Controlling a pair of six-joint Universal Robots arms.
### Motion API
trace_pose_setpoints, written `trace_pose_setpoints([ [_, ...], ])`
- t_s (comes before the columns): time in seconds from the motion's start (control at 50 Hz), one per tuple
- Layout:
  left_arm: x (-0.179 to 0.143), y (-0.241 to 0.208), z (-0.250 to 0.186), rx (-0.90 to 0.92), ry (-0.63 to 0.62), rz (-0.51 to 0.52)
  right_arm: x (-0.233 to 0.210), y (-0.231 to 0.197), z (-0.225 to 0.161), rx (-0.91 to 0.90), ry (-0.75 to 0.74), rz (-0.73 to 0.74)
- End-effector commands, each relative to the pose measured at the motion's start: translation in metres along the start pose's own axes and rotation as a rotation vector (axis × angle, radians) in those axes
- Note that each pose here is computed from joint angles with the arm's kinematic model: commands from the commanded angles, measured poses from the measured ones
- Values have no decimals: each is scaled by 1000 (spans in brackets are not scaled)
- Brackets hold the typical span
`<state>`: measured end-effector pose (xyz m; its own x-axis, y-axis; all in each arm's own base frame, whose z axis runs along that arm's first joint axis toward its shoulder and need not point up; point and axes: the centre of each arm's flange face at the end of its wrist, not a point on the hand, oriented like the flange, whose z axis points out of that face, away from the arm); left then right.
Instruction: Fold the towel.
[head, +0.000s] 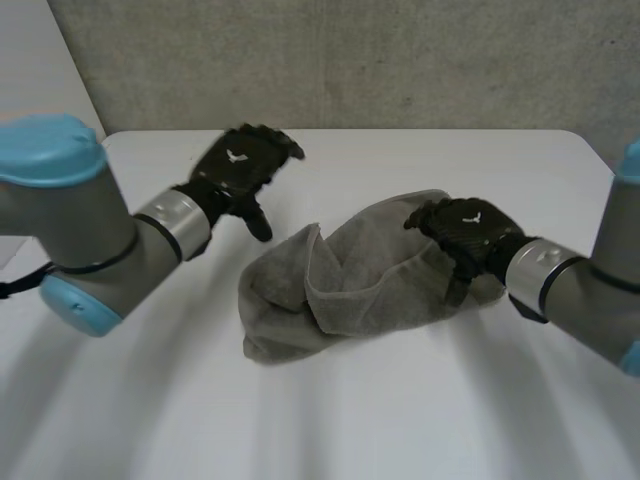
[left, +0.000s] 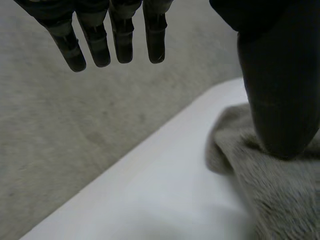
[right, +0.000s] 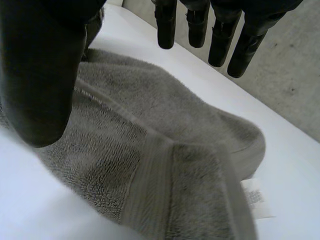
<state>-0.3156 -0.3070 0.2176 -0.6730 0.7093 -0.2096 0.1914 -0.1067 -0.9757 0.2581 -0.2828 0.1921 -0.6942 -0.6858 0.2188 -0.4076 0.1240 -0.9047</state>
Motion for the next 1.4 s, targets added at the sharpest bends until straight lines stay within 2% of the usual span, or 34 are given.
trace_pose_setpoints([
  [0.02, 27, 36, 15, -47, 130, 134, -6, 32, 30, 26, -36, 44],
  [0.1, 42, 52, 15, -71, 196, 179, -10, 42, 39, 21, -89, 68],
  [0.2, 50, 60, 15, -90, 224, 183, -23, 57, 55, -4, -151, 142],
  [0.5, 51, 51, 6, -111, 231, 177, -34, 59, 65, -1, -180, 166],
  [0.66, 49, 48, -7, -143, 226, 202, -27, 44, 49, 5, -166, 162],
  [0.82, 50, 58, -18, -209, 239, 183, -18, 31, 22, -19, -166, 146],
  [1.02, 45, 55, -24, -259, 195, 183, -36, 17, -12, -95, -339, 61],
  [1.24, 46, 51, -31, -276, 195, 174, -43, 45, -9, -183, -396, 24],
  [1.4, 45, 54, -33, -289, 192, 166, -29, 45, -5, -164, -358, 23],
])
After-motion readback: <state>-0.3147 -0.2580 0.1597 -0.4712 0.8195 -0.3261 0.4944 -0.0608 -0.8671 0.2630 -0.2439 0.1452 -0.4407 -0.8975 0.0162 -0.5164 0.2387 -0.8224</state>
